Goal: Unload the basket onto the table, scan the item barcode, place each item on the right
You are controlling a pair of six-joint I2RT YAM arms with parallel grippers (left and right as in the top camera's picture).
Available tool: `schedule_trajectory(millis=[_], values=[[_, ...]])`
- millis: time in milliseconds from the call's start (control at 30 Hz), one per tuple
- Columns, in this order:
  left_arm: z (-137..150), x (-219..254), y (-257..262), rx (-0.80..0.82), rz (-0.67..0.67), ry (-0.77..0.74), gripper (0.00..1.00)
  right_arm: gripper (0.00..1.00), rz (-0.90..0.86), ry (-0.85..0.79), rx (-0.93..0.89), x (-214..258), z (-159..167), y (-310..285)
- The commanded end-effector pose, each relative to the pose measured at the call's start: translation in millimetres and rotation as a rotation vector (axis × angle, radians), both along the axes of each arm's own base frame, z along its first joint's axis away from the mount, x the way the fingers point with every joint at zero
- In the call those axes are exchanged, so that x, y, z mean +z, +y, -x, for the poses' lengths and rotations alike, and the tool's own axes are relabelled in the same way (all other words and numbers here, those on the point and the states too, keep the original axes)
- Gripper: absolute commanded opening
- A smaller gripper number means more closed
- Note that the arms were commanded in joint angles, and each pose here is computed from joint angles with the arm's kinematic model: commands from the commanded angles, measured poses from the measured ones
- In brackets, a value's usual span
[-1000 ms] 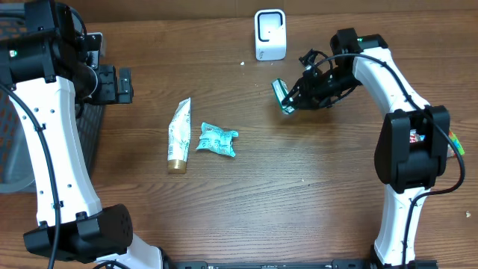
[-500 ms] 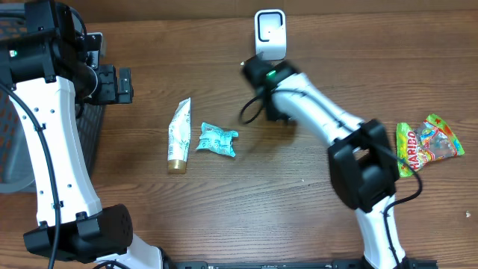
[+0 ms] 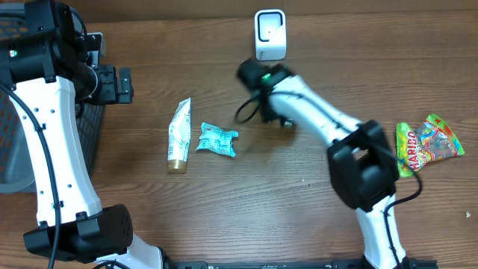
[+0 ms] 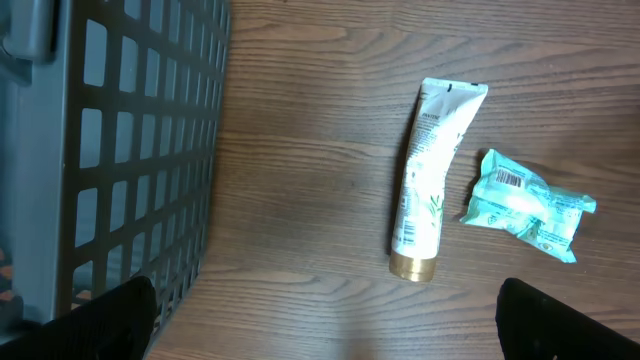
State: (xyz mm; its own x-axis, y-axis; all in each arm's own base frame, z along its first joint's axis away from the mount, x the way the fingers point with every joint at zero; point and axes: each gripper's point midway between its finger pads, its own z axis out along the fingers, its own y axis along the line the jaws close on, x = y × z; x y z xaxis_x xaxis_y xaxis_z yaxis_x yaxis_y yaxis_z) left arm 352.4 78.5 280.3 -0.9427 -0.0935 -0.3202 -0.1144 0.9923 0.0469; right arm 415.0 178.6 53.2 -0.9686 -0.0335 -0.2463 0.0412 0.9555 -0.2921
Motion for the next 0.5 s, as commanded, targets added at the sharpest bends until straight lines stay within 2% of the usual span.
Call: schedule_trajectory(millis=[0, 67, 100, 267, 467], values=[[2.0, 7.2, 0.3, -0.009, -0.010, -0.021, 1.00, 0.42, -0.240, 0.068, -0.129, -6.1, -18.3, -20.6], [2.0, 7.2, 0.3, -0.009, -0.010, -0.021, 1.00, 0.20, -0.355, 0.087, -0.138, -10.2, -28.6, -28.8], [2.0, 7.2, 0.3, -0.009, -0.010, -0.021, 1.00, 0.13, -0.405, 0.091, -0.149, -12.8, -33.8, -35.4], [2.0, 7.2, 0.3, -0.009, -0.010, -0.021, 1.00, 0.04, -0.558, 0.107, -0.167, -30.2, -39.4, -42.7], [2.0, 7.2, 0.3, -0.009, -0.010, -0.021, 1.00, 0.04, -0.659, 0.132, -0.130, -51.4, -29.5, -23.2]])
